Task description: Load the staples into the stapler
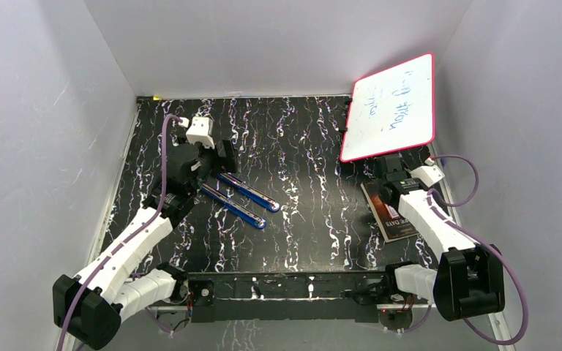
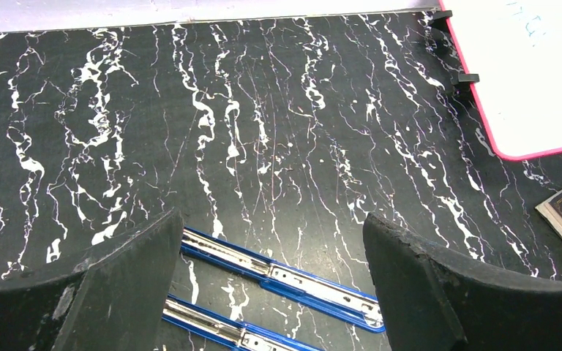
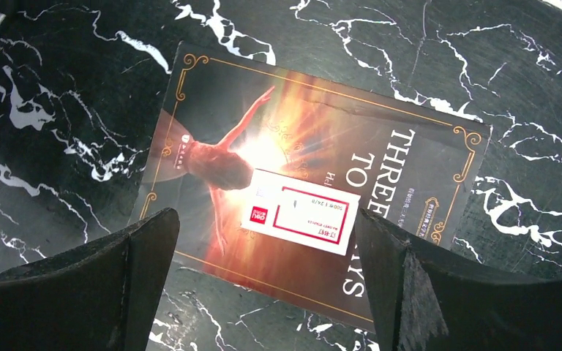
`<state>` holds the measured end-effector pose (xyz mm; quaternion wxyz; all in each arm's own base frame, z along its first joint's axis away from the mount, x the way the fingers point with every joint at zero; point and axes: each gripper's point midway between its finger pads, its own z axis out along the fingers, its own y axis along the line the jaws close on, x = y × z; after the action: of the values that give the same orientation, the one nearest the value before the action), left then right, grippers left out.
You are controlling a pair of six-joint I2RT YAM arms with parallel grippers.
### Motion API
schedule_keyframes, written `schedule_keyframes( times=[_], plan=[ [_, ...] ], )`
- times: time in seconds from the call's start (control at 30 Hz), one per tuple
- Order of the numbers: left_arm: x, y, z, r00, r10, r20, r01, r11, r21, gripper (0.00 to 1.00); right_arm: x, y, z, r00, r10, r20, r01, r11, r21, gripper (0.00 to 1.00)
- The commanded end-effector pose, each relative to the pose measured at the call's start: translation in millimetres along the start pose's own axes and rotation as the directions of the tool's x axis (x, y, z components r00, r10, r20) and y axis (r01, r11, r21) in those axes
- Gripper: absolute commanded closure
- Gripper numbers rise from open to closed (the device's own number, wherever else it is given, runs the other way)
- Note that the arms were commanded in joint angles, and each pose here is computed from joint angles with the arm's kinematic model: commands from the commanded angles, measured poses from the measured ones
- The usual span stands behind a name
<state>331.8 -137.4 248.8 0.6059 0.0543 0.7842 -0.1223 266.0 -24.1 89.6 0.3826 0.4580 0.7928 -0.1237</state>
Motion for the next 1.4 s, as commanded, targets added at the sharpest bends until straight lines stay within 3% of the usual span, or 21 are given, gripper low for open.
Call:
schedule_keyframes(
  times=[0.0,0.33,1.37],
  plan=[
    [-9.0,-3.1,0.0,0.999,-0.018,0.033,0.018,1.000,0.019,0.08,-4.3,3.2,7.5,0.997,0.077,-0.016,-0.077,0.997,0.005,0.02],
    [-4.1,-4.0,3.2,1.000,-0.024,0.017,0.023,1.000,0.021,0.08,21.1,0.4,24.6,0.989,0.076,-0.129,-0.068,0.995,0.072,0.02],
    [-4.1,-2.9,0.2,0.999,-0.029,0.020,0.029,0.999,0.017,0.08,42.2,-9.8,47.1,0.989,0.002,-0.145,0.011,0.996,0.090,0.15]
  ],
)
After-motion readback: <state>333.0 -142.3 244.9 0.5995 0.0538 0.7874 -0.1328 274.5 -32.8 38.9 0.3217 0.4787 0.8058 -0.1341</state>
